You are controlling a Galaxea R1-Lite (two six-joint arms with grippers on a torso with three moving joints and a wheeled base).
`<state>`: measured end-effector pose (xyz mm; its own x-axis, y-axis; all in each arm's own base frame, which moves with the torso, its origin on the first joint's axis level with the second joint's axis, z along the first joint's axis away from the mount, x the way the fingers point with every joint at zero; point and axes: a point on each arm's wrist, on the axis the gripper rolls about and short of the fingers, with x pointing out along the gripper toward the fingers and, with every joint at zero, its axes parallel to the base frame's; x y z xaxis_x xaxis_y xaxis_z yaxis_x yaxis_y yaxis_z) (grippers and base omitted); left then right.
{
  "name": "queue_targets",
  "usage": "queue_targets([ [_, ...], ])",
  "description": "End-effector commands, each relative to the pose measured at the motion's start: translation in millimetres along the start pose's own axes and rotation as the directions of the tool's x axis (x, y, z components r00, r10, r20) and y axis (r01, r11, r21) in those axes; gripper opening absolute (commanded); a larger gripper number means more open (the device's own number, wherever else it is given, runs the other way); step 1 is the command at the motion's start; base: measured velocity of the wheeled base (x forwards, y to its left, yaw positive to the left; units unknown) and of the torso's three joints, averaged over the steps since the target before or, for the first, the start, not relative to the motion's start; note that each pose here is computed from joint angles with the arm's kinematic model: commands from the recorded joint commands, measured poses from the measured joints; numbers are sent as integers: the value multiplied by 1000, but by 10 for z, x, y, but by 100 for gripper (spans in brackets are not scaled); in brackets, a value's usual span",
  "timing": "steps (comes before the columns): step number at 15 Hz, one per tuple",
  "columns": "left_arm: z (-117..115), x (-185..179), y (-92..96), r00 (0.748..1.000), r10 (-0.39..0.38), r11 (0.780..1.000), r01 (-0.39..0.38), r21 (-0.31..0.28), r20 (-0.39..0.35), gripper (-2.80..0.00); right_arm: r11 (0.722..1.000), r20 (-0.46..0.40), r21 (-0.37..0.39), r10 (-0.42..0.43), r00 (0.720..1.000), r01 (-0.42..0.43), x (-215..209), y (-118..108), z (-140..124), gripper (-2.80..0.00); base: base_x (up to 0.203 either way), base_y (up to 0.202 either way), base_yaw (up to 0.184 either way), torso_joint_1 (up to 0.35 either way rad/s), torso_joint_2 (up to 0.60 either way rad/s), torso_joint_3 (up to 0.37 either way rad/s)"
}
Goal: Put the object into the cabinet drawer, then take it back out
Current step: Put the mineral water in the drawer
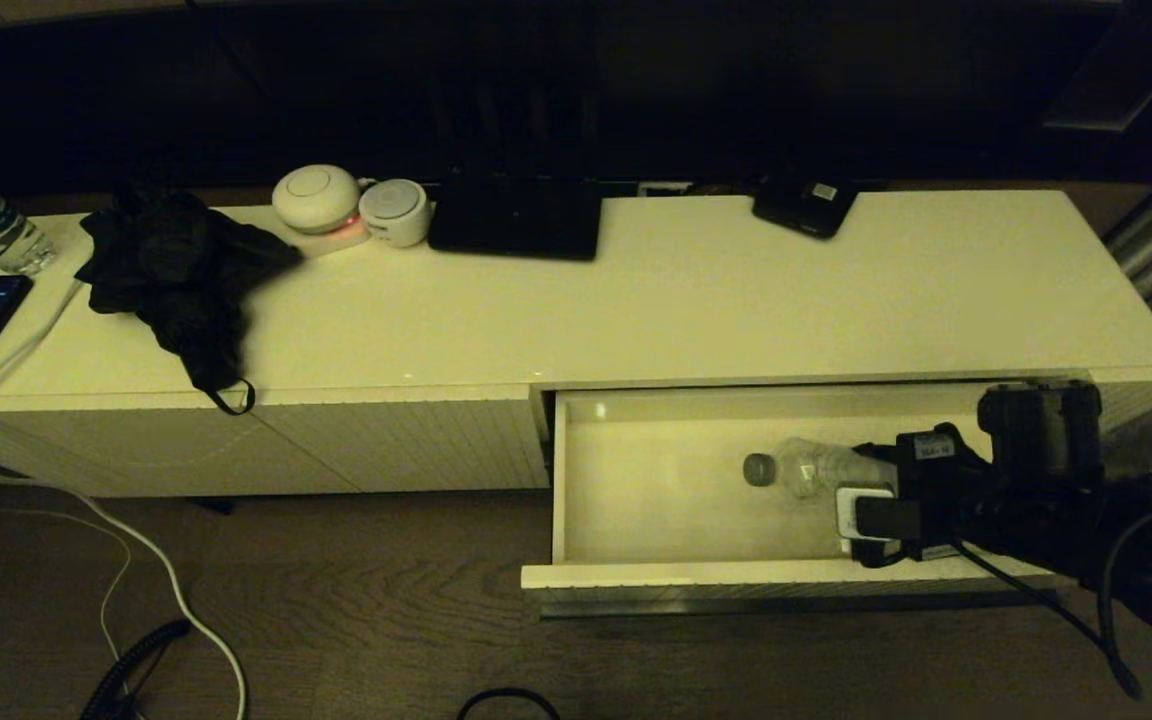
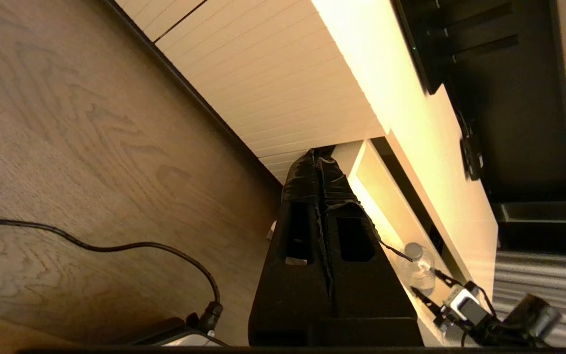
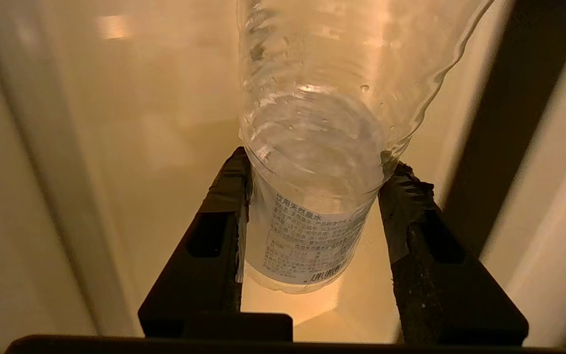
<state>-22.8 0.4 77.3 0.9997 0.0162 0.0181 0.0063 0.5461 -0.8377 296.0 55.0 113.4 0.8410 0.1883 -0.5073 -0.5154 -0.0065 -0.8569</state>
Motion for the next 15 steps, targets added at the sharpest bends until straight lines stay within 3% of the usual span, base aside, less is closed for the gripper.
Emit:
queue_targets([
  [1, 0, -1, 0, 1000, -1, 1000, 1, -6, 2, -280, 999, -3, -6, 49, 999, -49, -17, -202, 26, -280, 0, 0, 0, 0, 0, 0],
  [8, 0, -1, 0, 1000, -1, 1000, 1, -6, 2, -280, 965, -20, 58, 257, 966, -256, -83, -633, 95, -280, 0, 0, 0, 0, 0, 0],
  [15, 0, -1, 0, 1000, -1, 1000, 1, -6, 2, -280, 942, -32, 61, 332, 943, -330, 221, -667, 90, -280, 0, 0, 0, 0, 0, 0],
])
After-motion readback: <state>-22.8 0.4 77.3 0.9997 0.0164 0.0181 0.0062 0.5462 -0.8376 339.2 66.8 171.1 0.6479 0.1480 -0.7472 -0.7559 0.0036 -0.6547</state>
